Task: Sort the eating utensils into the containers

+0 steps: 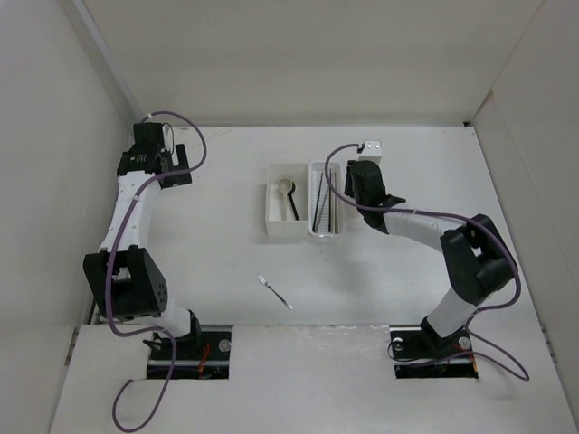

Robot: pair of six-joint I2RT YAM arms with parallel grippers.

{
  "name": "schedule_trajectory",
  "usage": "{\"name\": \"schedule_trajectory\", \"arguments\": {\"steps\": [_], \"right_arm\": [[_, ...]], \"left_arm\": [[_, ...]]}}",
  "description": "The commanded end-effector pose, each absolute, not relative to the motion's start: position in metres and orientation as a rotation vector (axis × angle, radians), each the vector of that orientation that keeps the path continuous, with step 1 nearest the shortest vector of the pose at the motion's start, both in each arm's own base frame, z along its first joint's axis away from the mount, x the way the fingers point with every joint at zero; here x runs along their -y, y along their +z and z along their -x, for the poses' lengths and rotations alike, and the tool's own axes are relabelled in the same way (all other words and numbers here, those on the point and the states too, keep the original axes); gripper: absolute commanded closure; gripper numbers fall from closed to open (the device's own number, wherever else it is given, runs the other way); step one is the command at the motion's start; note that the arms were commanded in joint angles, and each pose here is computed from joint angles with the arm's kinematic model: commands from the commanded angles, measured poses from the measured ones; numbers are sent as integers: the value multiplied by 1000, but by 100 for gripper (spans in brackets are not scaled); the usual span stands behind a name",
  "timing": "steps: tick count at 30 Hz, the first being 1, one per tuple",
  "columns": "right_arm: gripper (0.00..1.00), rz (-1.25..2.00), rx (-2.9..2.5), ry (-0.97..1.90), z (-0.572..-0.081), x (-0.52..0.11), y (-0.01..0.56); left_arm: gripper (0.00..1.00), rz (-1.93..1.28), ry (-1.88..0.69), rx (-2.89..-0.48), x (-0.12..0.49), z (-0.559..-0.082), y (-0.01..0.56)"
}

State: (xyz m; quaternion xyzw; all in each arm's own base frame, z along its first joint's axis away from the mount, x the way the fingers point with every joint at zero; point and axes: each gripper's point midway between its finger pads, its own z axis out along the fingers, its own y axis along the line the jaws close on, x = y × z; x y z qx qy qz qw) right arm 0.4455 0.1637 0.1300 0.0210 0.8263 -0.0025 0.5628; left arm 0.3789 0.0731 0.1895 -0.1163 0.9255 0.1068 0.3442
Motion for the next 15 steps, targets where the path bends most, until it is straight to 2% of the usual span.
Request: {"name": "schedule_trajectory", "arguments": {"steps": [1,7,9,10,11,13,14,15], "right_arm": [[60,-113,-1799,90,-449,-169,189],[54,-55,-1659,109,-427,-174,261],[45,34,-1626,89,-417,-184,290],[41,105,-1697,49,-409,-188,278],[32,211,-1697,141,-399,-218,297],[28,397,-1783,252,-377,-253,286],[25,570,-1863,374,-345,-285,264],[11,652,-1895,417,-327,-301,251]], "left_arm": [[0,313,283,-2320,-74,-381,220],[0,292,231,-2305,-67,-381,227],[0,286,215,-2286,-65,-381,234],[0,280,200,-2270,-63,-382,241],[0,280,198,-2250,-63,-382,248],[0,280,197,-2233,-62,-376,256],[0,279,196,-2219,-62,-374,261],[0,279,195,-2205,-62,-372,266]]}}
